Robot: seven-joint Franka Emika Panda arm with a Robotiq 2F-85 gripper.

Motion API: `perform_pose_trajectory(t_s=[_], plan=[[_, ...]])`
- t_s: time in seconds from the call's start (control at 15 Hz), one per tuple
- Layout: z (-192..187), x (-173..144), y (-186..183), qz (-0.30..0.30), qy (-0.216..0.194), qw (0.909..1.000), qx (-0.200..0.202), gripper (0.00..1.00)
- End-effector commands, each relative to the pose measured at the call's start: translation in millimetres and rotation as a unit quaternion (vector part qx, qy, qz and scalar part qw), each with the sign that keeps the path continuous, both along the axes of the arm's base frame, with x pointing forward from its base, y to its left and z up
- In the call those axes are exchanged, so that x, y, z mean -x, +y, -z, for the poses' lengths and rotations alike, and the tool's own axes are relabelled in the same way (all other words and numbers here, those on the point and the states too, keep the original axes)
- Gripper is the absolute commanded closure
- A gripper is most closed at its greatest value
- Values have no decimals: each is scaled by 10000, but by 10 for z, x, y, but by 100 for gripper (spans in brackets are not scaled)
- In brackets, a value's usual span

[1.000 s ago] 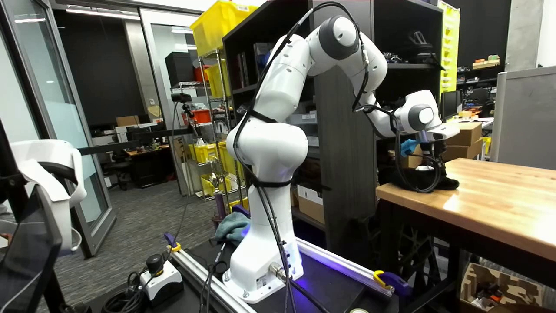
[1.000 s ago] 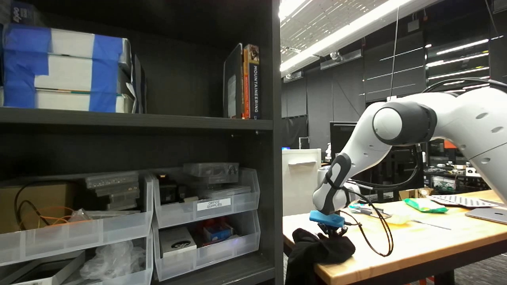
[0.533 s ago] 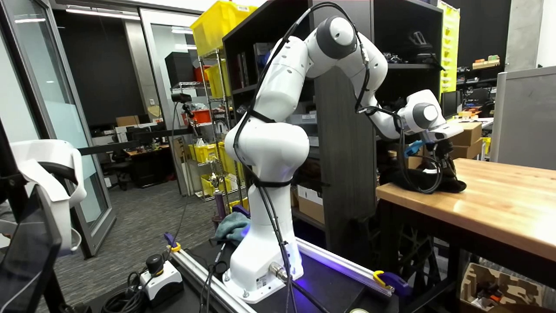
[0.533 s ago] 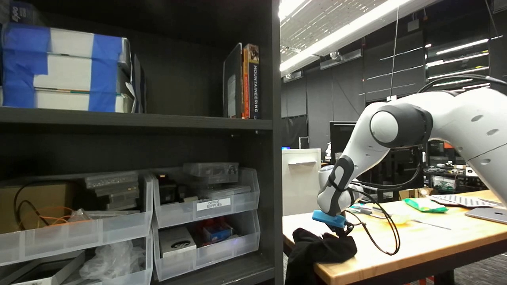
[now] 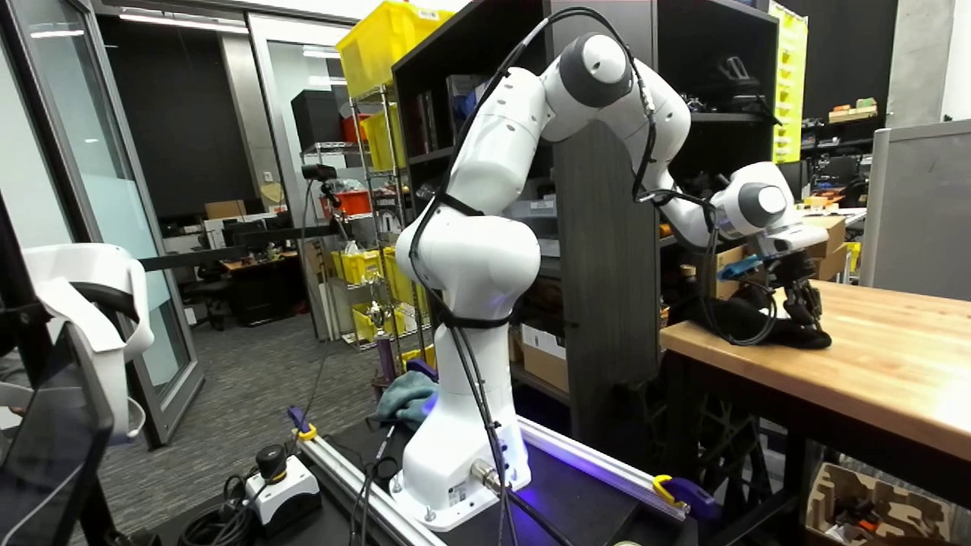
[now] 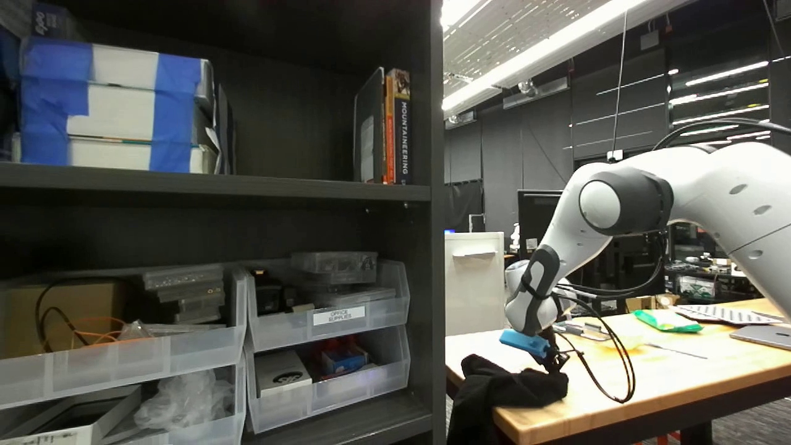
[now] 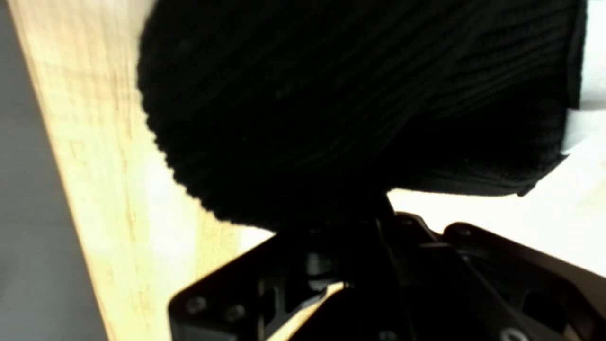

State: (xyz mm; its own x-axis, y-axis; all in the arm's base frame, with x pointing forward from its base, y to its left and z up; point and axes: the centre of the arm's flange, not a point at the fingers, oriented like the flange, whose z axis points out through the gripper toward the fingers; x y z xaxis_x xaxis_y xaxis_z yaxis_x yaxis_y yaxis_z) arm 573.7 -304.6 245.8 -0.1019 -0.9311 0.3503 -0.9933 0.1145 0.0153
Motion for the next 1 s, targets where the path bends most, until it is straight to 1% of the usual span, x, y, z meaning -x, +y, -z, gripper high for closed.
perform_pose_trajectory(t_s=[0.0, 0.07, 0.13, 0.27, 0.93], plan=[[-35, 61, -203, 30, -140, 9996, -256, 96], [-57, 139, -411, 43, -253, 9988, -422, 92], [-67, 209, -571, 64, -320, 9983, -476, 86], [-65, 251, -657, 84, -365, 9981, -493, 73], [-61, 215, -606, 36, -366, 9981, -495, 72]])
